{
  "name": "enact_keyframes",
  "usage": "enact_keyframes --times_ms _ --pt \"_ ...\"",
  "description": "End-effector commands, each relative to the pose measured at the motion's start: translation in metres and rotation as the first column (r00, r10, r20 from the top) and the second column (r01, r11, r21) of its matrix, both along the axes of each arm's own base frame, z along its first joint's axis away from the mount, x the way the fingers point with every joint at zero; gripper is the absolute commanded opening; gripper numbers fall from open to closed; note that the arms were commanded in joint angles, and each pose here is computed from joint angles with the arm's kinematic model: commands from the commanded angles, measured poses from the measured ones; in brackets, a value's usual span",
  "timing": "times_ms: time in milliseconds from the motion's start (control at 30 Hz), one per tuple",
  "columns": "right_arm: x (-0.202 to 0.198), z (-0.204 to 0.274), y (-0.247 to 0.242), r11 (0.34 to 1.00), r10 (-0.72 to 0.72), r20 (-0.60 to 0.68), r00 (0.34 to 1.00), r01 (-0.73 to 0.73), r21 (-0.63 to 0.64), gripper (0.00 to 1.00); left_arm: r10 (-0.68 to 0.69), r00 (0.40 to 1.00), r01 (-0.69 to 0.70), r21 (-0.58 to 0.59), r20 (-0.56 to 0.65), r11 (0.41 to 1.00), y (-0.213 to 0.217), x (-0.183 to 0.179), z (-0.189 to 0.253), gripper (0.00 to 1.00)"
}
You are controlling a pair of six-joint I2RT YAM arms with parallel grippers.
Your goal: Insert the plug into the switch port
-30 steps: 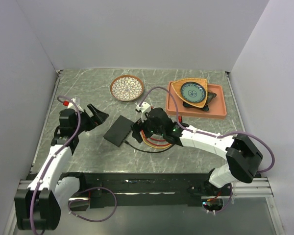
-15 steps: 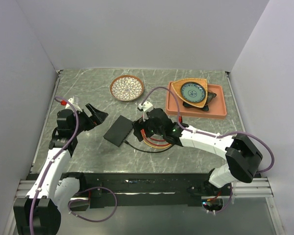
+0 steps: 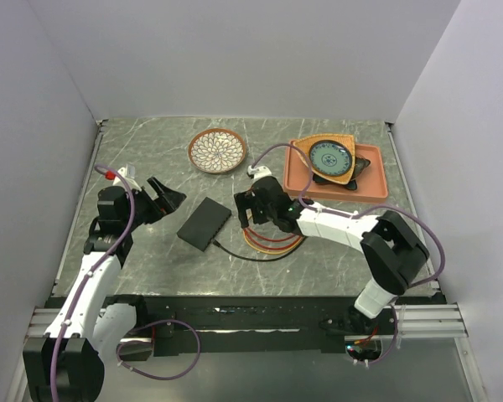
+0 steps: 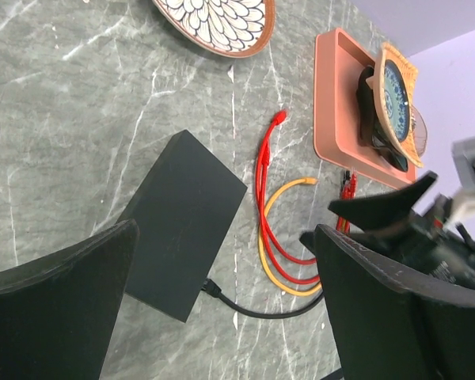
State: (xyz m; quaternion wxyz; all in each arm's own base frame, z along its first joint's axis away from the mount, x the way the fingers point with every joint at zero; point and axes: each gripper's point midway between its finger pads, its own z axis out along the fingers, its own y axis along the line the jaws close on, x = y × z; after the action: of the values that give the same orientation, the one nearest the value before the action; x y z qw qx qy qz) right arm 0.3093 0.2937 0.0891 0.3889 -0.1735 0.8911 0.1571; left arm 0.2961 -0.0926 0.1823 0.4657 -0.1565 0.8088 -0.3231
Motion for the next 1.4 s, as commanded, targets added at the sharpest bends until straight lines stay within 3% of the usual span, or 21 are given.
enact_keyframes --times_ms 0,267,467,600,900,1133,1233,1267,1333,1367 --pt "0.022 0.013 0.018 0.998 -0.027 0.024 0.999 0.026 0.059 0.99 -0.029 0.999 0.03 -0.018 0.028 0.999 -0.005 0.004 0.01 0.99" --pt "0.041 0.001 0.003 0.977 -0.202 -0.065 0.977 0.206 0.059 0.99 -0.052 0.999 0.052 -0.028 -0.007 0.998 -0.008 0.006 0.001 0.99" --pt "0.047 -0.014 -0.027 0.932 -0.334 -0.151 0.93 0.35 0.097 0.85 -0.064 0.998 0.064 -0.035 -0.017 0.997 -0.011 0.007 -0.003 0.99" --pt "0.053 -0.025 -0.026 0.93 -0.342 -0.209 0.916 0.362 0.065 0.74 -0.068 0.997 0.067 -0.039 -0.025 0.997 -0.011 0.007 -0.006 0.96" --pt "0.055 -0.061 -0.023 0.921 -0.365 -0.296 0.883 0.388 0.021 0.6 -0.076 0.996 0.074 -0.045 -0.038 0.996 -0.013 0.006 -0.012 0.96" --pt "0.062 -0.075 -0.027 0.922 -0.384 -0.293 0.876 0.382 -0.067 0.57 -0.081 0.996 0.079 -0.05 -0.039 0.996 -0.014 0.004 -0.014 0.96" --pt "0.064 -0.082 -0.029 0.923 -0.384 -0.291 0.876 0.365 -0.12 0.4 -0.082 0.996 0.08 -0.055 -0.036 0.995 -0.014 0.003 -0.013 0.96" --pt "0.062 -0.088 -0.032 0.922 -0.388 -0.3 0.872 0.359 -0.148 0.4 -0.082 0.996 0.08 -0.055 -0.037 0.995 -0.014 0.003 -0.014 0.96" --pt "0.065 -0.085 -0.031 0.925 -0.378 -0.289 0.88 0.347 -0.153 0.22 -0.083 0.996 0.081 -0.055 -0.039 0.995 -0.014 0.003 -0.015 0.96" --pt "0.066 -0.085 -0.03 0.926 -0.376 -0.289 0.88 0.345 -0.155 0.07 -0.085 0.996 0.082 -0.056 -0.039 0.995 -0.015 0.003 -0.015 0.96"
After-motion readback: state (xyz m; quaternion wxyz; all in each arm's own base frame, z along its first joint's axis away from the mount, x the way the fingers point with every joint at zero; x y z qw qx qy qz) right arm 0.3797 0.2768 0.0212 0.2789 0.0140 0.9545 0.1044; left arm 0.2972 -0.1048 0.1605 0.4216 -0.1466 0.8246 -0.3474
